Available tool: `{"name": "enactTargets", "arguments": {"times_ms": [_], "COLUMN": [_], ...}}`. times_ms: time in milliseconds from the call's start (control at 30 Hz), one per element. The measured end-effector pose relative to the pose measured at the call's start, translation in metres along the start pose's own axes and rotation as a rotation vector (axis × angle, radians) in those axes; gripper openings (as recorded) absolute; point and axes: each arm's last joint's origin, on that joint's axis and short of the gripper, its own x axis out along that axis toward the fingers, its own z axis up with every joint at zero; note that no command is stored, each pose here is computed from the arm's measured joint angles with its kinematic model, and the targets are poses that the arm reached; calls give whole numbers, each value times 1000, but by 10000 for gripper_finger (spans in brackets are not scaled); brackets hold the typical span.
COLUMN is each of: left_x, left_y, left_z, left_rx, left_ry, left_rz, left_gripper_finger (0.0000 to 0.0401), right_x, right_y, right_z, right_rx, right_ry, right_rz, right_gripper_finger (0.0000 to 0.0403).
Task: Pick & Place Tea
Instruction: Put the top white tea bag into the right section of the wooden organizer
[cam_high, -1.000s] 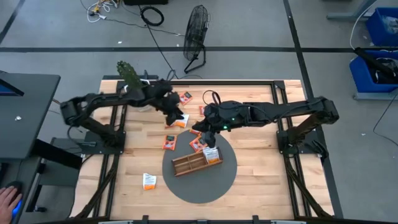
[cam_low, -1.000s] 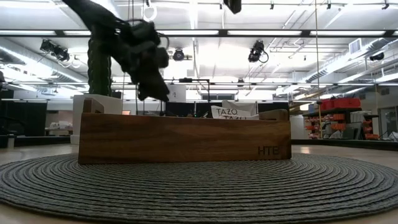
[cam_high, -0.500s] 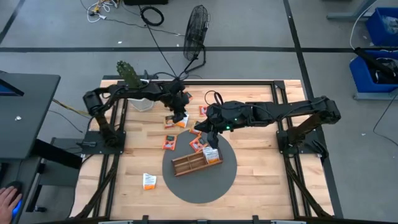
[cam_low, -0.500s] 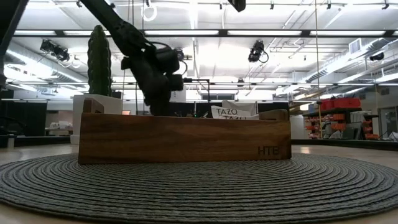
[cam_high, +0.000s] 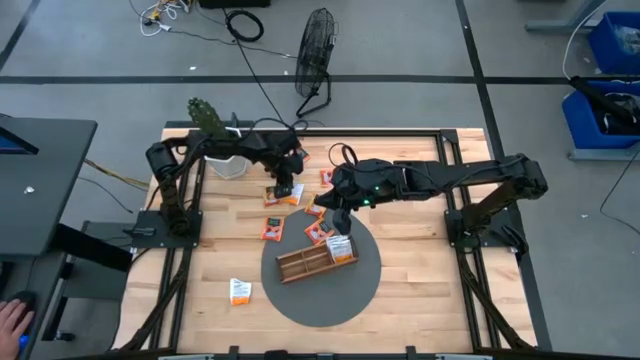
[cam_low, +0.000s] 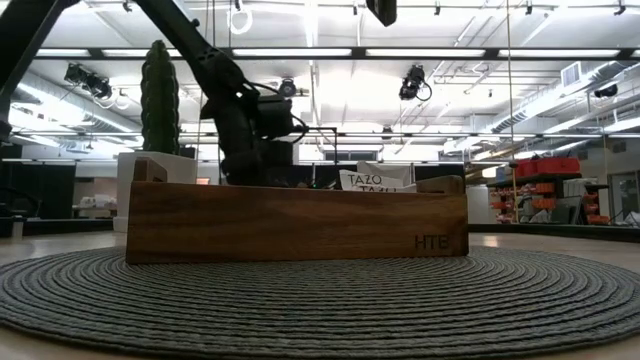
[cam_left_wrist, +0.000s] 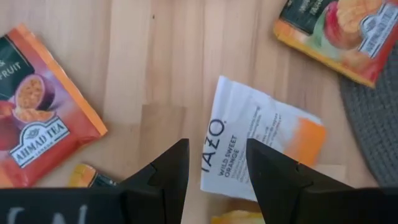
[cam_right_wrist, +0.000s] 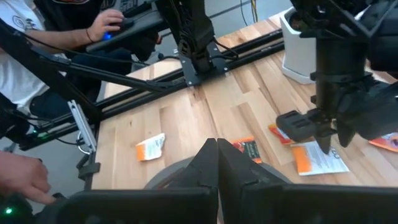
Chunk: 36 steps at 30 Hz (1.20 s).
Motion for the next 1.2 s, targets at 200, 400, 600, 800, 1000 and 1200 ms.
{"name": "enactTargets", "arguments": {"times_ms": [200, 400, 600, 800, 1000, 1200], "left_x": [10, 21, 22, 21, 10, -13], "left_y": [-2, -9, -11, -10, -5, 0], "left_z": [-3, -3, -2, 0, 18, 42], "left_rx": [13, 21, 25, -29, -22, -10], "left_ry": [42, 80, 87, 86, 70, 70], "left_rz": [-7, -27, -20, -25, -3, 69], "left_gripper_finger": [165, 158, 92, 9, 2, 2], "right_x": [0, 0, 0, 0, 0, -1], "right_y": [-1, -2, -3, -4, -5, -9], "right_z": [1, 0, 0, -1, -3, -7], "right_rx": [-13, -12, -9, -6, 5, 27], "right_ry": [-1, 3, -1, 11, 21, 40], "right_rz": [-4, -7, -28, -40, -60, -162], "right_gripper_finger": [0, 0, 0, 0, 0, 0]}}
